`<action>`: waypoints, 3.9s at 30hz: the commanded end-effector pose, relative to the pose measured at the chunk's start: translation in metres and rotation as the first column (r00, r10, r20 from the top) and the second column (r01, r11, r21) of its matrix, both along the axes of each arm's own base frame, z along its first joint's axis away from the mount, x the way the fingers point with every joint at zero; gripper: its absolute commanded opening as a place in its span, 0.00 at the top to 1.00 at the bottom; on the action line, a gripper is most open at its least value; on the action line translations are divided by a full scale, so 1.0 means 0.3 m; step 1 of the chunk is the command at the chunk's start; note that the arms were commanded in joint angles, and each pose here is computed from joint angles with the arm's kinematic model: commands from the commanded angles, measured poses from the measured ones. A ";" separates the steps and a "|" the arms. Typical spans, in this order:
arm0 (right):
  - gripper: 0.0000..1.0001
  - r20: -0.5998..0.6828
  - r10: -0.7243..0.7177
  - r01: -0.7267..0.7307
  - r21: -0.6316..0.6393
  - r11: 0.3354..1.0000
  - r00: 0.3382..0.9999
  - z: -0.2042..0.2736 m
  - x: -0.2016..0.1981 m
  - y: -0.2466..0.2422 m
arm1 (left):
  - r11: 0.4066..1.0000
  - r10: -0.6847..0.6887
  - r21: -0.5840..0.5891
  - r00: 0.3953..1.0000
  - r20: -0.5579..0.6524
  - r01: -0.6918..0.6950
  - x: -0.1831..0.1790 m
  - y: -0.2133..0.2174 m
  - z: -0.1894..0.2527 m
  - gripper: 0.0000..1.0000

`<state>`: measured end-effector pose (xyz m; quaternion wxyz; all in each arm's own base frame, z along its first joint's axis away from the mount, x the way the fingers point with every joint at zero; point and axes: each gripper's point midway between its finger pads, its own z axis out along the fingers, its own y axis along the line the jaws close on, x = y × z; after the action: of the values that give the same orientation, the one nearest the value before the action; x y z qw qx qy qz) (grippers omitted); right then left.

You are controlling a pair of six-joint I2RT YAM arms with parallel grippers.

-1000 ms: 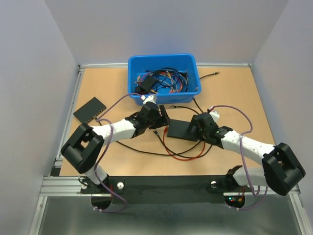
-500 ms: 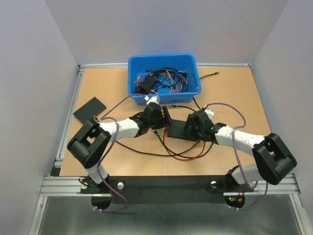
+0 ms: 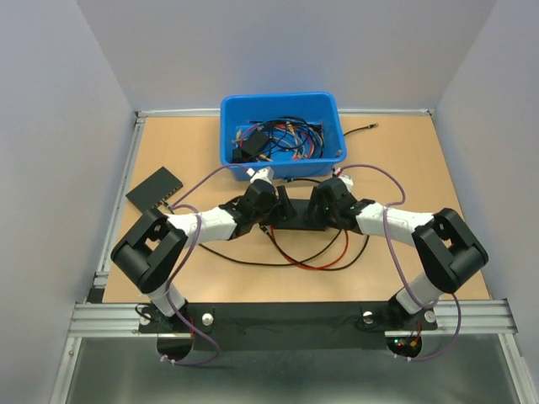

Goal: Insert the plug into the switch port

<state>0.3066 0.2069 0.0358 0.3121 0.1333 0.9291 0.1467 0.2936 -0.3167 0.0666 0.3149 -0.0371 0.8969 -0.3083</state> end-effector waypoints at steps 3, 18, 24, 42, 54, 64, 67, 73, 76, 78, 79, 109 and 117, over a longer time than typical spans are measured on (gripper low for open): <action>0.27 0.024 0.185 -0.186 0.059 0.981 0.982 -0.007 0.044 0.142 | 0.999 0.041 -0.003 0.999 0.033 -0.041 -0.048 0.073 0.044 0.27; 0.32 0.149 0.590 -0.601 0.050 0.797 0.794 -0.015 0.058 0.501 | 0.987 0.164 0.000 0.986 0.032 -0.164 -0.199 0.292 0.125 0.27; 0.32 0.185 0.670 -0.686 0.034 0.727 0.719 -0.012 0.042 0.634 | 0.963 0.270 -0.004 0.959 0.090 -0.271 -0.221 0.407 0.199 0.26; 0.12 0.423 0.621 -0.661 -0.068 0.748 0.660 0.389 0.035 0.601 | 0.897 0.440 -0.024 0.884 0.155 -0.442 -0.197 0.536 0.109 0.23; 0.29 0.320 0.718 -0.728 -0.113 0.676 0.618 0.243 -0.264 0.577 | 0.858 0.514 -0.113 0.835 0.196 -0.502 -0.180 0.579 0.108 0.23; 0.36 0.233 0.791 -0.788 -0.130 0.601 0.565 0.100 -0.373 0.700 | 0.856 0.517 -0.142 0.836 0.186 -0.497 -0.177 0.590 0.086 0.23; 0.37 0.226 0.796 -0.789 -0.143 0.598 0.562 0.078 -0.355 0.725 | 0.854 0.520 -0.147 0.834 0.182 -0.500 -0.175 0.593 0.081 0.23; 0.41 0.236 0.806 -0.798 -0.155 0.582 0.542 0.079 -0.333 0.773 | 0.852 0.523 -0.150 0.834 0.174 -0.502 -0.175 0.596 0.069 0.23; 0.46 0.225 0.808 -0.800 -0.152 0.581 0.544 0.062 -0.334 0.776 | 0.851 0.524 -0.154 0.835 0.170 -0.503 -0.173 0.597 0.068 0.23; 0.48 0.213 0.810 -0.799 -0.154 0.581 0.547 0.044 -0.336 0.770 | 0.850 0.524 -0.153 0.835 0.168 -0.503 -0.173 0.598 0.064 0.23; 0.53 0.207 0.810 -0.799 -0.154 0.581 0.548 0.037 -0.338 0.767 | 0.850 0.525 -0.150 0.835 0.166 -0.505 -0.172 0.600 0.061 0.23; 1.00 0.277 0.810 -0.802 -0.174 0.572 0.517 0.152 -0.327 0.774 | 0.863 0.499 -0.215 0.838 0.222 -0.457 -0.170 0.596 0.161 0.24; 1.00 0.374 0.782 -0.775 -0.211 0.595 0.499 0.312 -0.305 0.746 | 0.876 0.477 -0.242 0.825 0.302 -0.417 -0.157 0.594 0.324 0.24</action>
<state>0.2042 0.4221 0.0724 0.3480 -0.3473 0.8295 0.2651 0.2387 -0.1375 0.1205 0.4974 -0.2334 0.7835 -0.2902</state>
